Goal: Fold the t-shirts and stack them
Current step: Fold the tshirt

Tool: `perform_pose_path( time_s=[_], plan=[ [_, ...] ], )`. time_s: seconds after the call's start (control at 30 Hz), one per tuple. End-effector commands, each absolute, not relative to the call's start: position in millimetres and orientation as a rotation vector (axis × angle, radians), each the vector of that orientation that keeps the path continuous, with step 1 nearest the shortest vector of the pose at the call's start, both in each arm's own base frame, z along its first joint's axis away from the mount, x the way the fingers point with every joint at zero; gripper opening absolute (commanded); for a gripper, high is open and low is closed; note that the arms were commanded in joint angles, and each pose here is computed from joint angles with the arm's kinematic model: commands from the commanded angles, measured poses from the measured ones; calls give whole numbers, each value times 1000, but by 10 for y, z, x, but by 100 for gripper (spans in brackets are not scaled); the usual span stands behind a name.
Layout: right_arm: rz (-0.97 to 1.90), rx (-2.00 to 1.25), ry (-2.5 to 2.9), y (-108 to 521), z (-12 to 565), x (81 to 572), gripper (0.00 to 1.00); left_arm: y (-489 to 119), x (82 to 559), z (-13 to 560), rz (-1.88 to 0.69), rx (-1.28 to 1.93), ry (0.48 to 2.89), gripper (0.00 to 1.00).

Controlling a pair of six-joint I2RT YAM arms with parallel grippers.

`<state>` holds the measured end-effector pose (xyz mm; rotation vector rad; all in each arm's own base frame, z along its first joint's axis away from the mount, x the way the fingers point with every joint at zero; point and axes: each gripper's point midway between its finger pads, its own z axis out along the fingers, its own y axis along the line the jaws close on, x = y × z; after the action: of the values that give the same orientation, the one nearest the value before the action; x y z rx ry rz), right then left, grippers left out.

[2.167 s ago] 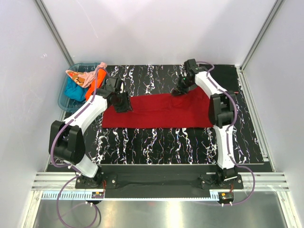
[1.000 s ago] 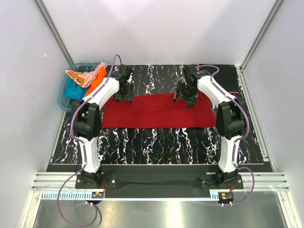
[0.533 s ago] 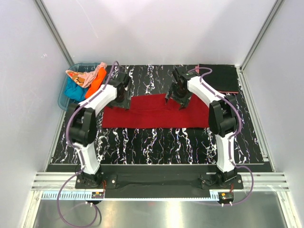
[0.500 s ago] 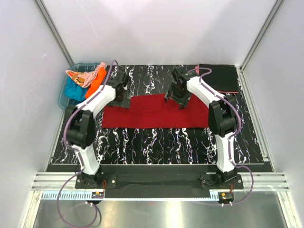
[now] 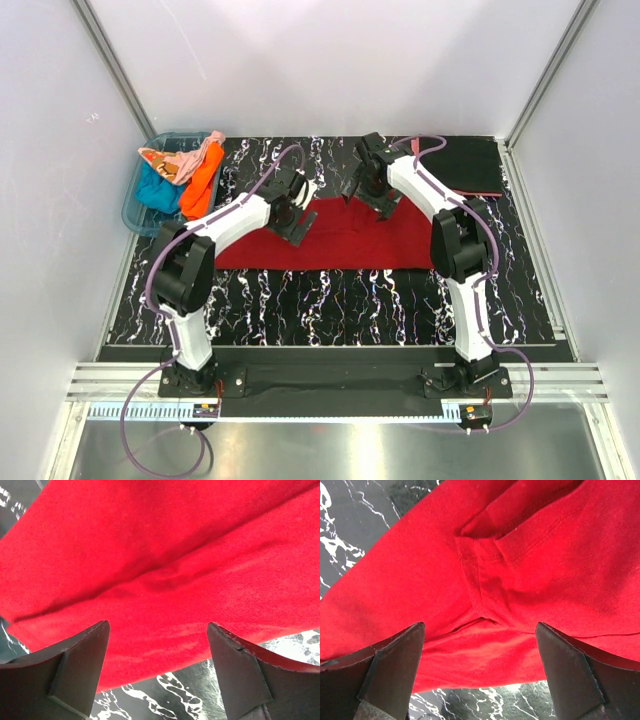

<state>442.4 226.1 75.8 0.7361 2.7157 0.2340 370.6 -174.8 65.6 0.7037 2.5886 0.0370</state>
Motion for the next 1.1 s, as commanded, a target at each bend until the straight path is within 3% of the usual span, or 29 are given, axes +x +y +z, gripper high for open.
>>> perform_pose_path(
  time_s=[0.0,0.13,0.23,0.5,0.9,1.07],
  plan=[
    [168,748,2688,2185,787,4492,100,-1860,4002,845,-11,790,2463,91],
    [165,719,2706,2191,744,4485,100,-1912,4000,684,-30,917,2551,91],
    [143,718,2721,2169,678,4471,100,-1932,4058,559,-17,930,2582,99],
    [104,764,2706,2079,553,4587,100,-1931,4021,330,-19,935,2637,99],
    [91,699,2791,2164,193,4584,100,-1840,3273,-106,-108,752,3057,94],
    [45,453,2851,2394,48,4578,100,-1931,2972,-73,-266,665,3143,93]
  ],
)
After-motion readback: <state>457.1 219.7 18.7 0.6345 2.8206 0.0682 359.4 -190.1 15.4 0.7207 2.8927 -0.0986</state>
